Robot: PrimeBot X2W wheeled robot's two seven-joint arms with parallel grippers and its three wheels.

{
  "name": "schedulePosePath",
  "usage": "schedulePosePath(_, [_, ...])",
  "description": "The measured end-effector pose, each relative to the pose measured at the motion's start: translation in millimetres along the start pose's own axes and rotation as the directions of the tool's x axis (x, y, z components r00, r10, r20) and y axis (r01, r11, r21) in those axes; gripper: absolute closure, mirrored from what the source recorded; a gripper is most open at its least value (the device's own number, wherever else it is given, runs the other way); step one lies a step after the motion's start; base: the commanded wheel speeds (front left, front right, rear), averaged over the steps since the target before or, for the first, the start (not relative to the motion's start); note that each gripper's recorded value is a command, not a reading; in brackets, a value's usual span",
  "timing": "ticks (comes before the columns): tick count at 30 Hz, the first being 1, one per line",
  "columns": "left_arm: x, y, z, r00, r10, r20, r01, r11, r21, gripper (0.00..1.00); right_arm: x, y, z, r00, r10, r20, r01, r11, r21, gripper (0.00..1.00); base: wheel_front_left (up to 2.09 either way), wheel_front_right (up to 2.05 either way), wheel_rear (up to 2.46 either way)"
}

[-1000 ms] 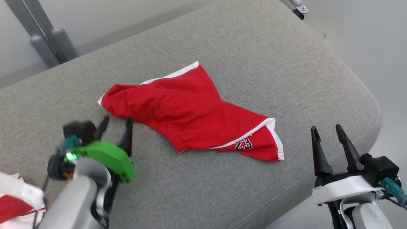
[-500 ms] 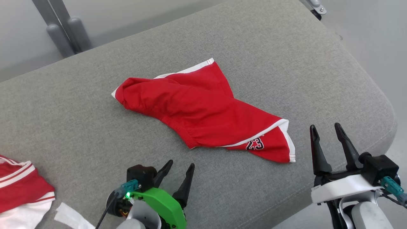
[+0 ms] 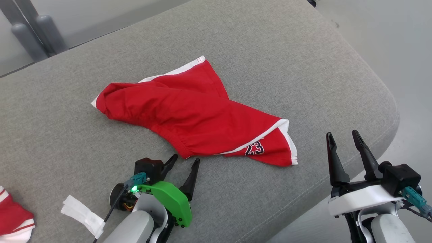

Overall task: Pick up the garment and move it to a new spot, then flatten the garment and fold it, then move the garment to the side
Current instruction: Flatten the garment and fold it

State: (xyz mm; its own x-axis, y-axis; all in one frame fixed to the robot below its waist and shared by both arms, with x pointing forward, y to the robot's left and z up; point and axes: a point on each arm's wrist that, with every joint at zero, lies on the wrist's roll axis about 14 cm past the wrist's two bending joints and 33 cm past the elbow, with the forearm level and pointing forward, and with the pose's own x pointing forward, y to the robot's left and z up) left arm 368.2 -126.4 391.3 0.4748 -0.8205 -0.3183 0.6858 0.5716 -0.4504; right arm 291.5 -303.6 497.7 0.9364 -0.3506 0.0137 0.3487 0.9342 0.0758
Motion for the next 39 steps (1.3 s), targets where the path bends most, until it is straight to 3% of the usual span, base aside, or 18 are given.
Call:
schedulePosePath(2, [3, 1, -1, 1.000, -0.005, -0.001, 0.005, 1.000, 0.007, 0.20, -2, -2, 0, 1.000, -0.008, -0.002, 0.008, 1.000, 0.001, 0.00, 0.00, 0.00, 0.00])
schedulePosePath(5, [9, -7, 3, 0.999, -0.037, 0.020, 0.036, 0.999, 0.015, 0.72, -3, -3, -1, 1.000, -0.015, -0.004, 0.015, 1.000, 0.003, 0.00, 0.00, 0.00, 0.00])
schedulePosePath(6, [10, -10, 7, 0.998, -0.047, 0.034, 0.046, 0.999, 0.022, 1.00, -3, -3, -1, 1.000, -0.016, -0.003, 0.016, 1.000, 0.003, 0.00, 0.00, 0.00, 0.00])
schedulePosePath(15, [11, -27, 20, 0.991, -0.117, 0.060, 0.113, 0.991, 0.073, 1.00, 1, 1, 0, 1.000, -0.006, 0.002, 0.006, 1.000, 0.013, 0.00, 0.00, 0.00, 0.00])
schedulePosePath(22, [-16, -35, 32, 0.988, -0.147, 0.035, 0.149, 0.988, -0.033, 1.00, 4, 11, -6, 1.000, 0.027, -0.008, -0.026, 0.999, 0.029, 0.00, 0.00, 0.00, 0.00])
schedulePosePath(27, [-66, 14, 13, 0.996, 0.008, -0.088, -0.008, 1.000, 0.004, 1.00, 10, 26, -7, 0.998, 0.070, -0.004, -0.070, 0.997, 0.044, 0.00, 0.00, 0.00, 0.00])
schedulePosePath(30, [-101, 43, -6, 0.978, 0.125, -0.169, -0.131, 0.991, -0.025, 1.00, 15, 33, -8, 0.995, 0.095, -0.001, -0.095, 0.994, 0.049, 0.00, 0.00, 0.00, 0.00])
schedulePosePath(35, [-133, 51, -42, 0.944, 0.184, -0.274, -0.222, 0.968, -0.116, 1.00, 21, 44, -10, 0.991, 0.130, -0.006, -0.130, 0.990, 0.050, 0.00, 0.00, 0.00, 0.00])
schedulePosePath(37, [-135, 54, -46, 0.939, 0.208, -0.272, -0.247, 0.962, -0.118, 0.50, 24, 48, -11, 0.990, 0.143, -0.006, -0.143, 0.989, 0.050, 0.00, 0.00, 0.00, 0.00])
schedulePosePath(38, [-135, 53, -46, 0.941, 0.211, -0.265, -0.250, 0.960, -0.123, 0.00, 25, 49, -11, 0.989, 0.147, -0.006, -0.146, 0.988, 0.051, 0.00, 0.00, 0.00, 0.00])
schedulePosePath(39, [-134, 51, -48, 0.941, 0.214, -0.261, -0.253, 0.959, -0.128, 0.00, 26, 50, -11, 0.989, 0.150, -0.006, -0.150, 0.987, 0.050, 0.00, 0.00, 0.00, 0.00])
